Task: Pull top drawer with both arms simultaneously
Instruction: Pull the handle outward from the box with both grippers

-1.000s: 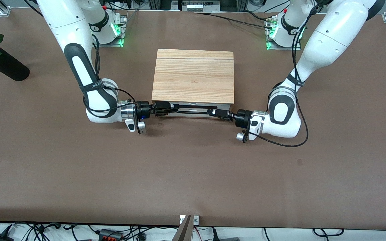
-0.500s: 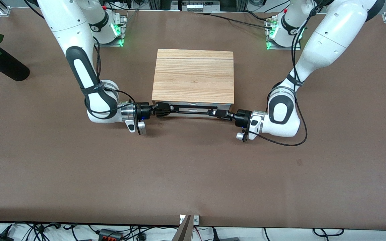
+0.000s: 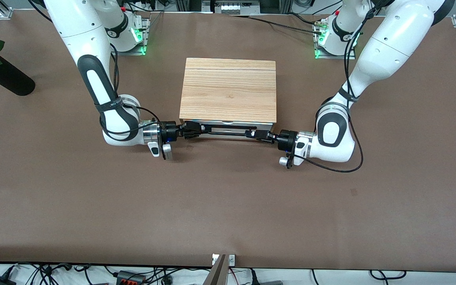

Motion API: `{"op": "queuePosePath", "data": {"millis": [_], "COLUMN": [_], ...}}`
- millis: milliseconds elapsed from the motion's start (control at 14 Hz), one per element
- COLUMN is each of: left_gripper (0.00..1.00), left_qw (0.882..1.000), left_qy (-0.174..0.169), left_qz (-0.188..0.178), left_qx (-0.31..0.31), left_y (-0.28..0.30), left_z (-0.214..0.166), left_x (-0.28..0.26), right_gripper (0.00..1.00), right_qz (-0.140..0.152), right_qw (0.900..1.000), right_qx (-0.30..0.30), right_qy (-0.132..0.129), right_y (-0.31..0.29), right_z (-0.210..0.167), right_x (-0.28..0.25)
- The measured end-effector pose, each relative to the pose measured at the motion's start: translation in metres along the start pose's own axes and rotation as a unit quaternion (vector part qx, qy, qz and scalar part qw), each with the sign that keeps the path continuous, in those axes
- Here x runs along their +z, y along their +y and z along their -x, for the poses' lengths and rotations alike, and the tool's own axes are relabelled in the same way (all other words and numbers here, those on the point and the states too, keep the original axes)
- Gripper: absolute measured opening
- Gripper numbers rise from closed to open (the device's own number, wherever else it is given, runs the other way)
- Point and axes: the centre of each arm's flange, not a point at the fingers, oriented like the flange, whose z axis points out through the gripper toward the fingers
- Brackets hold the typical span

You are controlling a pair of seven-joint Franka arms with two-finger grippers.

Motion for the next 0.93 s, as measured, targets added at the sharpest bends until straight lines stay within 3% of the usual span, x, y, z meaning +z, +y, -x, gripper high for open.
{"op": "queuePosePath", "data": {"millis": [429,929], "left_gripper": [0.23,0.23], "left_qw": [1.0,0.998], "left_qy": [0.023,0.052], "left_qz": [-0.005,0.0], "left_qx": [0.013,0.027], "left_y": [0.006,0.008], "left_z": [-0.016,-0.044], "left_x": [-0.01,-0.019], "right_gripper": [0.18,0.18], "right_qz": [0.001,-0.022], "right_qw": [1.0,0.999], "right_qx": [-0.02,-0.032], "right_qy": [0.011,0.013], "right_y": [-0.002,0.008], "right_z": [-0.026,-0.067], "right_x": [-0.001,-0.005]}}
